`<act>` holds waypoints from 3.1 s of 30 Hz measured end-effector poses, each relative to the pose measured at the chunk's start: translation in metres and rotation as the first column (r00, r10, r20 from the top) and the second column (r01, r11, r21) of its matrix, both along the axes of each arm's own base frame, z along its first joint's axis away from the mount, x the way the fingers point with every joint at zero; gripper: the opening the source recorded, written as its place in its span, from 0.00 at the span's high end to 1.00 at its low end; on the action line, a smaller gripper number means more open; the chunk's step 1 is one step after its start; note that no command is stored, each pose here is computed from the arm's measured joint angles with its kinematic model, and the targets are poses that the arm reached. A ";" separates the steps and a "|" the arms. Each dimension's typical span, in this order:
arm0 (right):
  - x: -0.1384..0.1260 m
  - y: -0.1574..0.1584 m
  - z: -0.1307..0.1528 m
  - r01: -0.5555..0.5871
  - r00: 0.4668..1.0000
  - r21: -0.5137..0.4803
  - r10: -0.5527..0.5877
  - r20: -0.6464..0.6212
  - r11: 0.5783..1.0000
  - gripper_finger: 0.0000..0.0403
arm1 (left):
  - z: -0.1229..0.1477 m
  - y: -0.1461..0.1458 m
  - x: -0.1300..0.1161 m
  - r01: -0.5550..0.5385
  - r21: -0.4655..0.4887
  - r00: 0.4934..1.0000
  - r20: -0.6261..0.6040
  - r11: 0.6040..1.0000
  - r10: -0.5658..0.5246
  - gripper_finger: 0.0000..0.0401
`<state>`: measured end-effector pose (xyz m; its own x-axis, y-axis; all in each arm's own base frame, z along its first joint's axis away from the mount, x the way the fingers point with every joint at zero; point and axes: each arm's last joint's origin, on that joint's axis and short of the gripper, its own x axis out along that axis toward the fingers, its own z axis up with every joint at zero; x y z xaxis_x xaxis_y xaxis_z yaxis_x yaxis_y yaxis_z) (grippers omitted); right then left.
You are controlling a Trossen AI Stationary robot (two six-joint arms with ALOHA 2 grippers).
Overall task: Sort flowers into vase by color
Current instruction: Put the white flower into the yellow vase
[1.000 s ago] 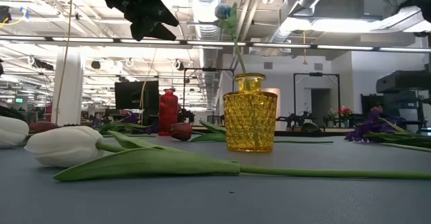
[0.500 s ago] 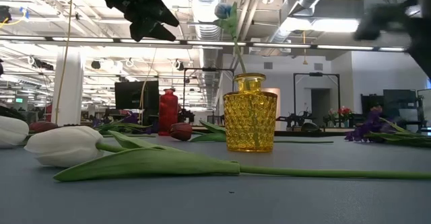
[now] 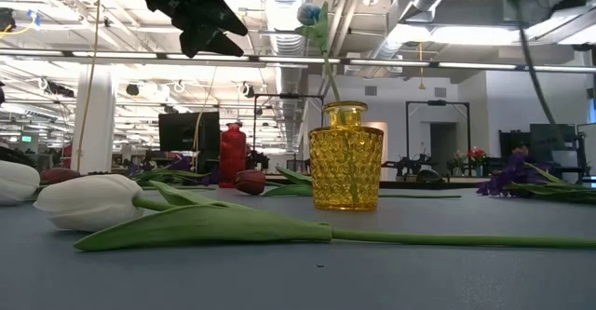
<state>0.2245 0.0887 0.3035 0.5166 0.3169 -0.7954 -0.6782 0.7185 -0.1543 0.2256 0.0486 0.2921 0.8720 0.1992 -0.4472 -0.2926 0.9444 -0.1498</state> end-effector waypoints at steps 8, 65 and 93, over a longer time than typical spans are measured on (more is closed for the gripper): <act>-0.013 -0.022 0.065 0.033 0.849 0.254 -0.162 0.502 0.967 0.96 | 0.000 0.000 0.000 -0.001 -0.005 1.000 0.001 1.000 0.001 0.34; 0.069 -0.020 0.035 0.187 0.720 0.376 -0.387 0.577 0.908 0.95 | -0.009 -0.015 -0.003 0.043 -0.004 0.993 -0.114 0.999 -0.043 0.34; 0.097 -0.016 -0.001 0.265 0.765 0.364 -0.424 0.484 0.893 0.96 | -0.011 -0.015 -0.004 0.034 -0.027 0.991 -0.130 0.999 -0.038 0.34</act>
